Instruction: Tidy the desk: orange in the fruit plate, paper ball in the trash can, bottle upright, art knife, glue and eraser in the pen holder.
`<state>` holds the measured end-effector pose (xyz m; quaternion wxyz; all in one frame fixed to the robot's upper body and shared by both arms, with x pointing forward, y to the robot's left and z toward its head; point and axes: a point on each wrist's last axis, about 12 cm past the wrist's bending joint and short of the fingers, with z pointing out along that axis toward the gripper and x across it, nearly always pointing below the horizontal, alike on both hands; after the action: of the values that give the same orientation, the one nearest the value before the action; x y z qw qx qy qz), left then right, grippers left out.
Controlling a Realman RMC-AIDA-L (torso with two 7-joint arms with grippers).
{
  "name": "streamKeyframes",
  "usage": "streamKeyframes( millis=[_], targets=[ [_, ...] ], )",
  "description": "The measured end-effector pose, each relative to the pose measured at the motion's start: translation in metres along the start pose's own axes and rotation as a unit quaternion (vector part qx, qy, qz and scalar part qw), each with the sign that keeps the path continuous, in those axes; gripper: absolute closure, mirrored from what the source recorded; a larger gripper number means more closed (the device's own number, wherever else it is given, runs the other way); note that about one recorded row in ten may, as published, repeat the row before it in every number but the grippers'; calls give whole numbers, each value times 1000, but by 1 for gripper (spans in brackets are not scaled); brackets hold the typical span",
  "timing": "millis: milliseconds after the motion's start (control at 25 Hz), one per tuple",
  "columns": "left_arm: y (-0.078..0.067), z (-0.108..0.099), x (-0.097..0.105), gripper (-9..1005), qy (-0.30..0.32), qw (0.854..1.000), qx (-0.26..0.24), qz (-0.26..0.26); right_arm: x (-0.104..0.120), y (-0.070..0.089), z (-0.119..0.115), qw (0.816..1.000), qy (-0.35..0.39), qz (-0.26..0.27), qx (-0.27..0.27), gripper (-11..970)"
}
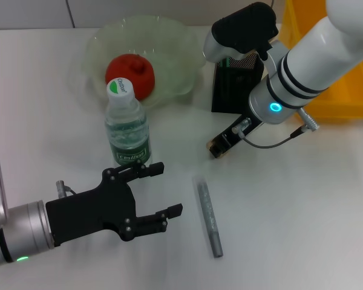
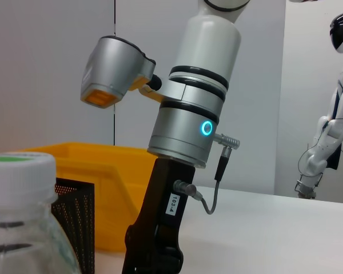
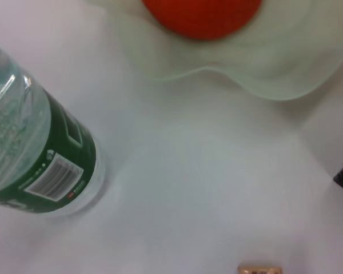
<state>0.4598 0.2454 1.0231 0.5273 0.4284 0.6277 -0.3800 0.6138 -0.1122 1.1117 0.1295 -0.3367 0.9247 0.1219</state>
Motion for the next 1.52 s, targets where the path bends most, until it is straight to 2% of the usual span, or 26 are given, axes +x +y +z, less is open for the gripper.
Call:
streamKeyframes(
  millis=[160, 320, 560, 760, 800, 840, 960, 1000, 1080, 1160, 1200, 1400, 1520],
  targets=[
    [0, 0, 0, 198, 0, 1000, 0, 0, 0, 1, -5, 1000, -4, -3, -3, 685],
    [0, 0, -1, 198, -2, 1000, 3, 0, -2, 4, -19, 1000, -21, -13, -11, 708],
    [1, 0, -2, 198, -3, 1000, 3, -1, -4, 2, -66, 997, -71, -11, -24, 706],
    [1, 0, -2, 198, -3, 1000, 4, 0, -1, -13, -116, 991, -131, 1, 19, 699],
    [1, 0, -2, 198, -3, 1000, 4, -1, 1, -21, -129, 987, -154, 12, 35, 698],
    [1, 0, -2, 198, -3, 1000, 4, -1, 1, -21, -129, 987, -154, 12, 35, 697],
    [1, 1, -2, 198, -4, 1000, 5, -1, 4, -34, -142, 982, -180, 25, 50, 693],
    [1, 1, -2, 198, -4, 1000, 5, -1, 4, -41, -143, 980, -189, 29, 53, 691],
    [1, 1, -2, 197, -4, 1000, 5, -1, 3, -45, -141, 979, -192, 30, 55, 688],
    [1, 1, -2, 197, -4, 1000, 5, -1, 1, -51, -134, 978, -196, 29, 59, 686],
    [1, 1, -2, 197, -4, 1000, 5, -1, -2, -57, -123, 978, -196, 29, 60, 684],
    [1, 2, -3, 197, -4, 1000, 5, 0, -10, -63, -103, 980, -187, 33, 66, 678],
    [1, 2, -3, 197, -4, 1000, 6, 0, -11, -64, -101, 980, -186, 31, 68, 673]
  ],
)
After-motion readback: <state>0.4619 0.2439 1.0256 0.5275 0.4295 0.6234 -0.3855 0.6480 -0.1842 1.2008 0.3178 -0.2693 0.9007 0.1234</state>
